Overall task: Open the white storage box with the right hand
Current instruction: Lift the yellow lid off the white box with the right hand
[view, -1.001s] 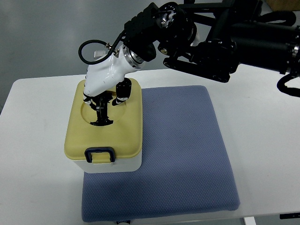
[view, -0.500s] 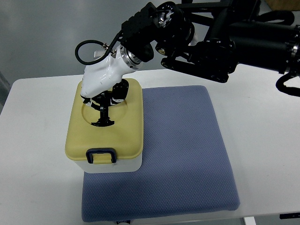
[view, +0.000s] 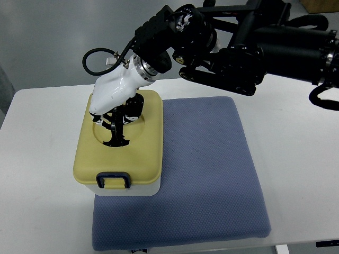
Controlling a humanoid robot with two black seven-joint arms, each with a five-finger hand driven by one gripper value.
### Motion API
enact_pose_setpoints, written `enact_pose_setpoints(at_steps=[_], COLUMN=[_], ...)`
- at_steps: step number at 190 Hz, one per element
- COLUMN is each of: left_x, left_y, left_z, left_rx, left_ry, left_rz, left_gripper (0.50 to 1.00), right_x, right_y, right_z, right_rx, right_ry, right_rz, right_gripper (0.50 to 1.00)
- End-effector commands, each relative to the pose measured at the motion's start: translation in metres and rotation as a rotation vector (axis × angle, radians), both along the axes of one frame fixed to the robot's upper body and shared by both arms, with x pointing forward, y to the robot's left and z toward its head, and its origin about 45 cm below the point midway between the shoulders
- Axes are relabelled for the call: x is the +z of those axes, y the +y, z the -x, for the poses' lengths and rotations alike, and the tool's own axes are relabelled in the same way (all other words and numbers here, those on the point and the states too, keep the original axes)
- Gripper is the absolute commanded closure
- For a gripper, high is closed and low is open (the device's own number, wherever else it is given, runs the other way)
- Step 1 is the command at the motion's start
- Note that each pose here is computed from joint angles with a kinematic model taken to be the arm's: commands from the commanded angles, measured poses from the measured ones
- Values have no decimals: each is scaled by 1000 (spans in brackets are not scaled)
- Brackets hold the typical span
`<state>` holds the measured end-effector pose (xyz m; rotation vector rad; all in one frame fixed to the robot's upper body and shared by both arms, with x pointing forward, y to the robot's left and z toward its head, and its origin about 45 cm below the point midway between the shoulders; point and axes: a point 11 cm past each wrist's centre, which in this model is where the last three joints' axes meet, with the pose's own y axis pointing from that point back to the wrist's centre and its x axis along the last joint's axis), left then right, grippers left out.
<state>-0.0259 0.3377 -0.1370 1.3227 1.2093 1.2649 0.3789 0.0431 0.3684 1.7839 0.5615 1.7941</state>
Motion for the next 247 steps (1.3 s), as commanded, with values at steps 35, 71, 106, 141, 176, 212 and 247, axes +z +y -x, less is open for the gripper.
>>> enact_pose_setpoints(at_steps=[35,71,106,141,176,212,247], left_x=[0,0,0,0,0,0,0], left_y=[0,0,0,0,0,0,0], left_z=[0,0,0,0,0,0,0], left_rx=[0,0,0,0,0,0,0], left_ry=[0,0,0,0,0,0,0], left_rz=[0,0,0,0,0,0,0], left_gripper=[500,500,500,500,500,500,500], right_x=[11,15,30,43,51,61,46], right_y=[4,5,4,-11,-45,-87,-128], right_z=[1,1,-4,-21,-50,-79,-99], right_rx=[-6,-8,-18,-78,-186,-306,-410], right_ry=[9,7,-18,-36,-56,-86,-74], right_rz=[-19,-23,-42,-70,-91,-117,-122], right_gripper=[1000,1000,1000,1000,1000,1000,1000])
